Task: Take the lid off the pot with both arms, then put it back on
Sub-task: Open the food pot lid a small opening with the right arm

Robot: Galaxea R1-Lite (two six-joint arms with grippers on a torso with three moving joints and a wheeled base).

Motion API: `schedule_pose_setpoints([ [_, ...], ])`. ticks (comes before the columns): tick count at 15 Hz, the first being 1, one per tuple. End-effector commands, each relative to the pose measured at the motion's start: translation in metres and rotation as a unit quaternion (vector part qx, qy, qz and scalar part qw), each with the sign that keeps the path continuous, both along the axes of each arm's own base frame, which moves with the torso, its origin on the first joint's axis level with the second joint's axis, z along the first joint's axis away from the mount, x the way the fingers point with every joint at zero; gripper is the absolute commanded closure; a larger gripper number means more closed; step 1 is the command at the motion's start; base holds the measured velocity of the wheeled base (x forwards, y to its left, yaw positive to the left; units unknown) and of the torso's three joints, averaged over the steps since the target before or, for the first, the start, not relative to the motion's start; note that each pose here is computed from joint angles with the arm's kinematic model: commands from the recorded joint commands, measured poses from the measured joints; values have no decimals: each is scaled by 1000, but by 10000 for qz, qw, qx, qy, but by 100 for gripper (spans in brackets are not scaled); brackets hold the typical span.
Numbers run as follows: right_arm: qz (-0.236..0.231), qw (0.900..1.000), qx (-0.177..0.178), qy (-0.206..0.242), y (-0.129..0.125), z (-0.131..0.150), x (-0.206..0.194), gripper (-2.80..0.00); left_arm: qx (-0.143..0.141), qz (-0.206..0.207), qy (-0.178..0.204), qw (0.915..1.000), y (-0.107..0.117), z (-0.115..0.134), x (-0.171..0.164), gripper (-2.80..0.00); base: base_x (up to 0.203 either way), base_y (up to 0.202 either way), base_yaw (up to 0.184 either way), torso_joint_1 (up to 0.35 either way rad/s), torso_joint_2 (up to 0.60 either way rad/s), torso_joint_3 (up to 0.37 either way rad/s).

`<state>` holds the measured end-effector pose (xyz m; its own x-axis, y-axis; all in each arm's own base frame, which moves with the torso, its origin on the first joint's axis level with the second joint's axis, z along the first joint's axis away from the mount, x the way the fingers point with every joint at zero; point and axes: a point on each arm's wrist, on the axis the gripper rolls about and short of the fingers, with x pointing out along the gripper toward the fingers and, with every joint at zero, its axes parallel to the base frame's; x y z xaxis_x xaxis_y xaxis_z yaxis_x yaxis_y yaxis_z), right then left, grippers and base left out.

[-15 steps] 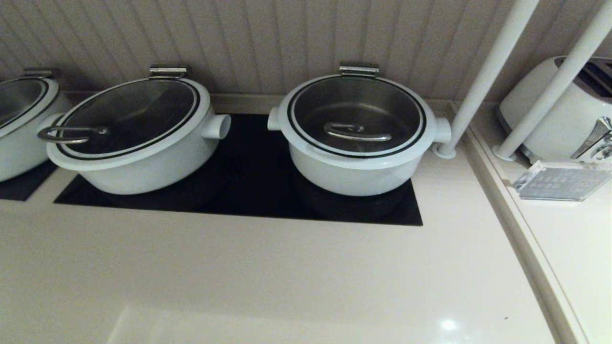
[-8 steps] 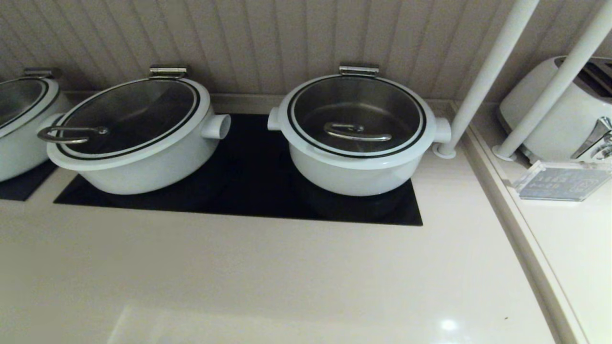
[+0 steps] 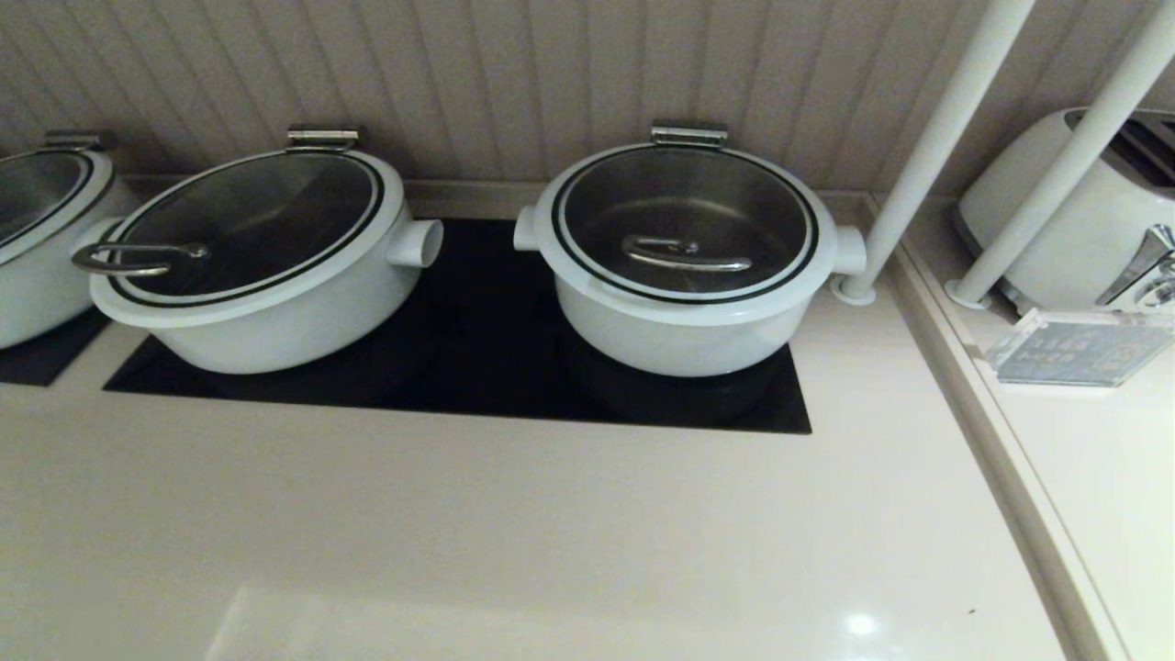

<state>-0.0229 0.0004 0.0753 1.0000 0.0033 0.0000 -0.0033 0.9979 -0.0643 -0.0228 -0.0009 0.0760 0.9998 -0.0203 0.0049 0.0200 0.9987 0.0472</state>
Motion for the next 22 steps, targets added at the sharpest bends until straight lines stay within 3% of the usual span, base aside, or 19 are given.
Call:
schedule_pose_setpoints([
  [1, 22, 10000, -62, 0, 0, 0, 0, 0, 2, 2, -5, 10000, 0, 0, 0, 0, 0, 0, 0, 0, 0, 0],
  [6, -16, 9999, 168, 0, 0, 0, 0, 0, 2, -6, -6, 10000, 0, 0, 0, 0, 0, 0, 0, 0, 0, 0],
  [16, 27, 10000, 15, -67, 0, 3, -1, 0, 25, -6, -6, 10000, 0, 0, 0, 0, 0, 0, 0, 0, 0, 0],
  [19, 377, 9987, 14, -350, 1, 28, -7, 0, 10, -4, 1, 10000, 0, 0, 0, 0, 0, 0, 0, 0, 0, 0],
  [22, 653, 9977, 3, -208, 2, 64, 0, 0, 18, -6, -6, 10000, 0, 0, 0, 0, 0, 0, 0, 0, 0, 0],
])
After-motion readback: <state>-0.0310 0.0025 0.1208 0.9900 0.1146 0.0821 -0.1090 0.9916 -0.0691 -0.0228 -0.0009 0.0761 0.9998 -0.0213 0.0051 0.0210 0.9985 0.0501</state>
